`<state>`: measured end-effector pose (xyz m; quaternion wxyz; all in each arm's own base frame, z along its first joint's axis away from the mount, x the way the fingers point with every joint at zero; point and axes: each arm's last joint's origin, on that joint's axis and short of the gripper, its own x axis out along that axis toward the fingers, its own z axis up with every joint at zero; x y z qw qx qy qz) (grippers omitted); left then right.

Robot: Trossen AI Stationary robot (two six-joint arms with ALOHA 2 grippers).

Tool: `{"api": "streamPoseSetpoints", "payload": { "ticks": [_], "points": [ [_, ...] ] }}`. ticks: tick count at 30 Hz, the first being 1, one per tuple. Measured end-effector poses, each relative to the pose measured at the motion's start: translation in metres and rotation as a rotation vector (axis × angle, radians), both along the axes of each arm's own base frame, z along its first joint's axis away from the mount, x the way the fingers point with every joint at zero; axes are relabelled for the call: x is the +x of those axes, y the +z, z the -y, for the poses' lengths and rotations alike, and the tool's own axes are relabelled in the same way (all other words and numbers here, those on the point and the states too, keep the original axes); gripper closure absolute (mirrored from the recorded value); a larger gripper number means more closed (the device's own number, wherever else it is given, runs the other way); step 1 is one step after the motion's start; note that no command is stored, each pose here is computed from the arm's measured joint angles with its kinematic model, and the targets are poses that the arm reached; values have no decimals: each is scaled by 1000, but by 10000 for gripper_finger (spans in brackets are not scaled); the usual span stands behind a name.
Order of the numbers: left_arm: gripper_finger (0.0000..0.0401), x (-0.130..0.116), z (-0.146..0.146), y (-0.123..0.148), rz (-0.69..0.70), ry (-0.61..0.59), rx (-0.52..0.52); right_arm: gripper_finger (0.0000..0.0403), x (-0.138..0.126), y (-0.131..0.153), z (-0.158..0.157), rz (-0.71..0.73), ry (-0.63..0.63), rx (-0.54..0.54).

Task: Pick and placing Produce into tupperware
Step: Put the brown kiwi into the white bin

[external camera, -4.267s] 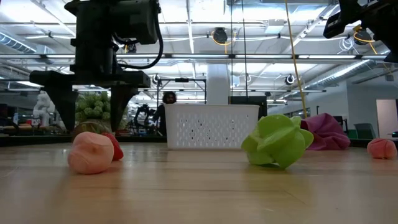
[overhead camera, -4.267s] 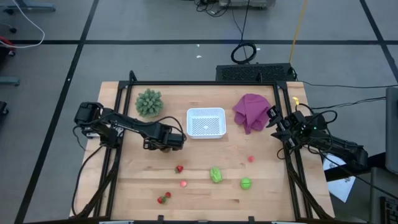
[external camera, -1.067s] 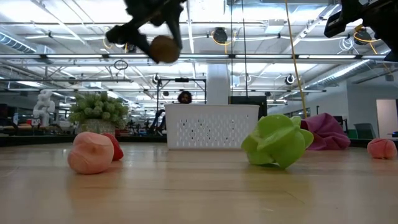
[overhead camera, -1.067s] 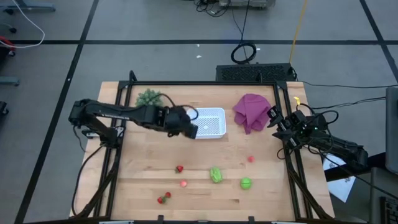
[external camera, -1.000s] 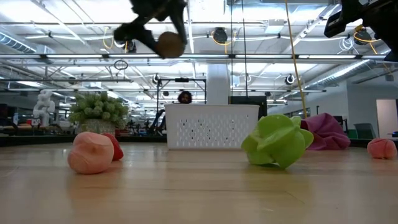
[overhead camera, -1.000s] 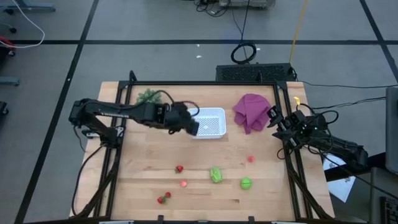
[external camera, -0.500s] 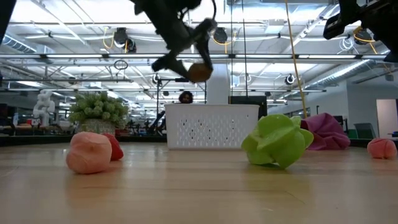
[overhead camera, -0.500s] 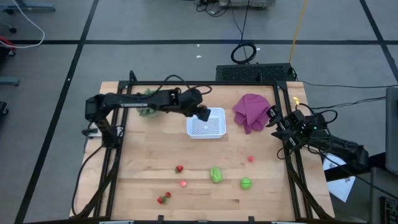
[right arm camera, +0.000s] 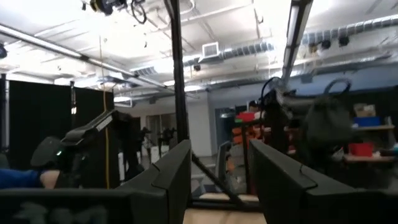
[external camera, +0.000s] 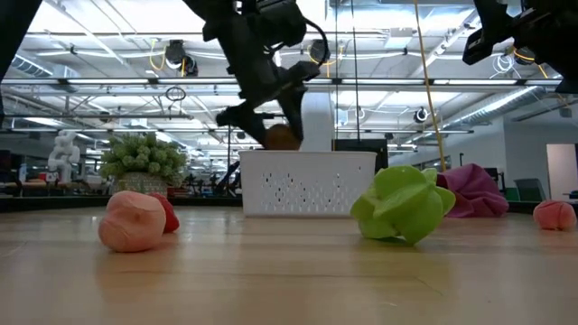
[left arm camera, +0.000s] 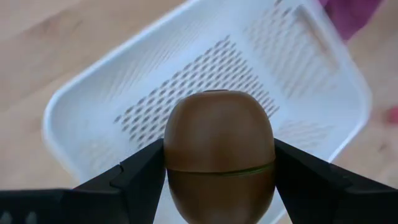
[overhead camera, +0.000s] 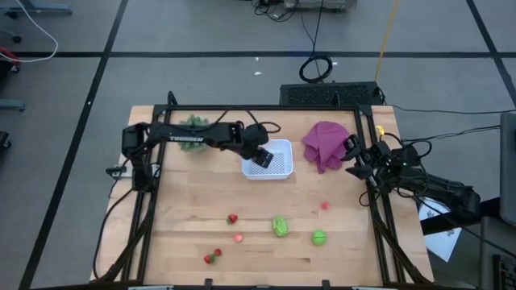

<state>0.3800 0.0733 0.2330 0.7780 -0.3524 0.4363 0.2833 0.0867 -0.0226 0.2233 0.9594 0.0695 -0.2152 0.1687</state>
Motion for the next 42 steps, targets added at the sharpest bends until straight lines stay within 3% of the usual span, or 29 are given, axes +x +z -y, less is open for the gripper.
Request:
{"api": "streamPoseSetpoints", "payload": {
  "ticks": [16,23,42],
  "points": [
    [130,1,2,-5,-36,-5,76,252,0,0,1,8,-20,9],
    [130,13,-2,-30,-54,-16,23,252,0,0,1,7,-20,9],
    [130,15,-6,-40,-72,-14,10,252,1,0,1,-2,-20,14]
  ]
}}
